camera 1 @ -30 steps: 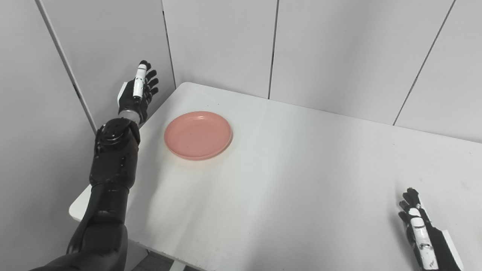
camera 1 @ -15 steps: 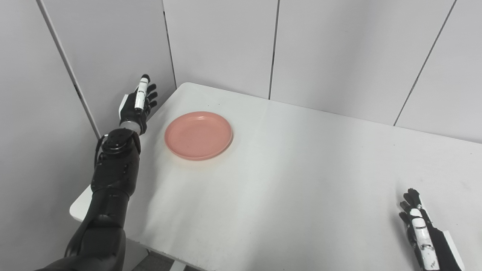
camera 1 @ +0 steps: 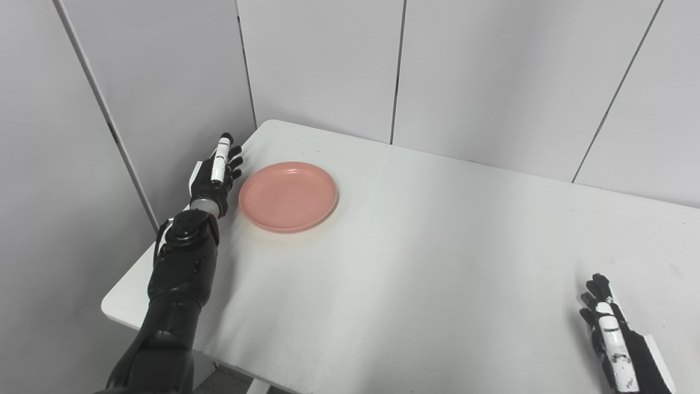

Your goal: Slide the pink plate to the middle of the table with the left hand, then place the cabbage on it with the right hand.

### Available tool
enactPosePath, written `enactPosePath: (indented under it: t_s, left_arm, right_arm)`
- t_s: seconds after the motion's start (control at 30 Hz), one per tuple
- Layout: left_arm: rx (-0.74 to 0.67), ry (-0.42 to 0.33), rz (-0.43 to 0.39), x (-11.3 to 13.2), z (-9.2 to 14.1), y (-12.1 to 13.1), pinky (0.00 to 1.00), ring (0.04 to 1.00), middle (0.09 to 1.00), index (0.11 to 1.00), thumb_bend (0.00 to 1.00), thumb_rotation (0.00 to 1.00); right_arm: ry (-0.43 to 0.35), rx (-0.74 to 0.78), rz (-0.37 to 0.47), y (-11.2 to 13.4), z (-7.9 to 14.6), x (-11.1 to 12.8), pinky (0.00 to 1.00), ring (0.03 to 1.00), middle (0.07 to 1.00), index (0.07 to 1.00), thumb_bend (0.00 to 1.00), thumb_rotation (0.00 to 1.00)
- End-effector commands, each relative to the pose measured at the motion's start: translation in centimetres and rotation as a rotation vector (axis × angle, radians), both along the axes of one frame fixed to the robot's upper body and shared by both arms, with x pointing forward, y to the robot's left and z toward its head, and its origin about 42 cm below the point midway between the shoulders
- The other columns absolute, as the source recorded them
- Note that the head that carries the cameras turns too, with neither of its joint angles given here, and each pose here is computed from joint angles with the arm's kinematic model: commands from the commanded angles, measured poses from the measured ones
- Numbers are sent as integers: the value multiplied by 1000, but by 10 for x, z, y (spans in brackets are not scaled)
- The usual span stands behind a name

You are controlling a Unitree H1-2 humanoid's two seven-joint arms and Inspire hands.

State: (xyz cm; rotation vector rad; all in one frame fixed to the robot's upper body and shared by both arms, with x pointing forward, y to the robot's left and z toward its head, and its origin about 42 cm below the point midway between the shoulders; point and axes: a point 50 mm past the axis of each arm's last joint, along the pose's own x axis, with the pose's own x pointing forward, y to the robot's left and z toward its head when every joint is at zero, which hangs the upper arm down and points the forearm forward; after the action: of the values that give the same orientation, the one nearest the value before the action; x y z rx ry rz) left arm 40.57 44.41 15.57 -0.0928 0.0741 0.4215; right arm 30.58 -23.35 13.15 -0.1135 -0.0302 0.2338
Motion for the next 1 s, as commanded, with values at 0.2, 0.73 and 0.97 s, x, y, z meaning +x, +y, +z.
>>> enactPosePath:
  t_s: [0.2, 0.73, 0.97]
  left_arm:
    - [25, -55, 5, 6, 10, 4, 959, 945, 939, 929, 499, 1000]
    - [-15, -1, -69, 5, -21, -21, 950, 936, 929, 927, 508, 1000]
    - [-87, -37, -111, 1, -23, -43, 919, 918, 916, 910, 496, 1000]
  right_arm:
    - [-3, -9, 3, -1, 6, 1, 1000, 1000, 1000, 1000, 74, 1000]
    - [-4, -6, 3, 0, 6, 2, 1000, 1000, 1000, 1000, 79, 1000]
    - [-11, -10, 2, 1, 6, 1, 1000, 1000, 1000, 1000, 88, 1000]
